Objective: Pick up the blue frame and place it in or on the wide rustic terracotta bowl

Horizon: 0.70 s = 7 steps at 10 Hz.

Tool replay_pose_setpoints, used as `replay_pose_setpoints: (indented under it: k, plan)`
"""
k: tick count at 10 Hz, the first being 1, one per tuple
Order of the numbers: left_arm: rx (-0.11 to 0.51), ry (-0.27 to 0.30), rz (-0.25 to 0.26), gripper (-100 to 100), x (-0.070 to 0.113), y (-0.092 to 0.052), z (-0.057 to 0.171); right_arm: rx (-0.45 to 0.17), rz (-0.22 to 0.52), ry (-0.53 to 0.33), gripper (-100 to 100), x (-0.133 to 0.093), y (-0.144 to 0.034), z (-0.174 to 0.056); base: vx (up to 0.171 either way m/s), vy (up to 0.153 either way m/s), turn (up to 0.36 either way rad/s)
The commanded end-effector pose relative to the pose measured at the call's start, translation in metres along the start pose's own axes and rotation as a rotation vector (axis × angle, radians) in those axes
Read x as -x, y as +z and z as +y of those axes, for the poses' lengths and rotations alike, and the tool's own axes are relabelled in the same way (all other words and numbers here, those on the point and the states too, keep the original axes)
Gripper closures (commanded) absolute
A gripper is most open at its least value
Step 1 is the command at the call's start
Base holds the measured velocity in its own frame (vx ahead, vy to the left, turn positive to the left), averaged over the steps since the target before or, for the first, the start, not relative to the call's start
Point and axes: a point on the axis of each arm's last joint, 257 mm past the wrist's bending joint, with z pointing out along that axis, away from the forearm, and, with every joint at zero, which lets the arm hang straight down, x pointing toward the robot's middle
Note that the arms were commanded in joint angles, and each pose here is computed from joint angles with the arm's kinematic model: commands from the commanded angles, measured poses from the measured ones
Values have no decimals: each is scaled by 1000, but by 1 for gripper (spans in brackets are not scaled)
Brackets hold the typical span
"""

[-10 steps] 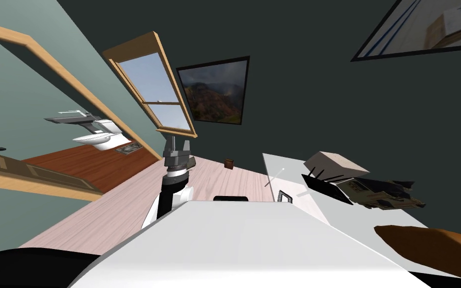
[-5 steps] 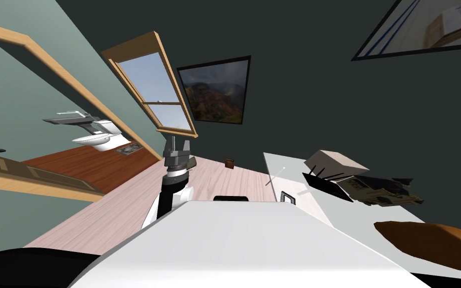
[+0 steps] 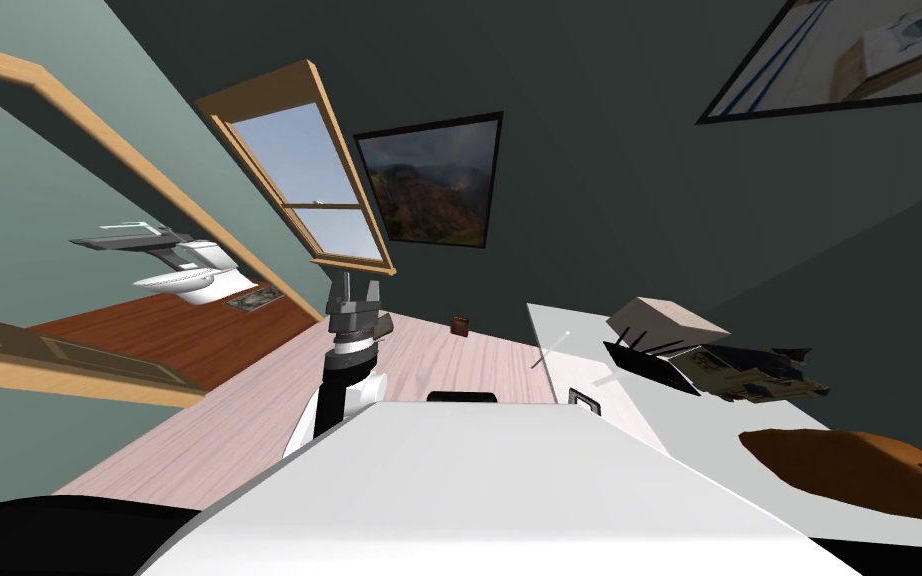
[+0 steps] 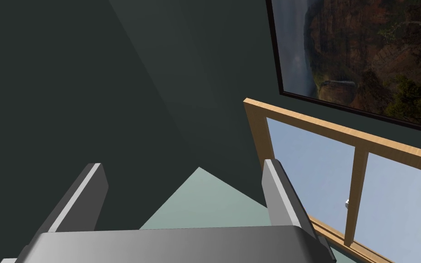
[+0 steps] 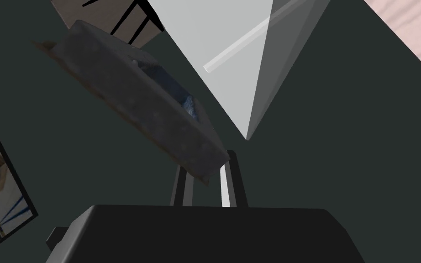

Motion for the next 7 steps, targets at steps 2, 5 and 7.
replay_pose_setpoints:
  k: [2, 5, 7]
  plan:
    - [0, 0, 0, 0, 0, 0, 0, -29, -19, 5, 100, -6, -12, -15, -33, 44, -39]
    - [0, 0, 0, 0, 0, 0, 0, -46, -30, 6, 100, -13, -22, -27, -18, 28, -25]
    - [0, 0, 0, 0, 0, 0, 0, -61, -40, 6, 100, -21, -31, -40, -22, 7, -39]
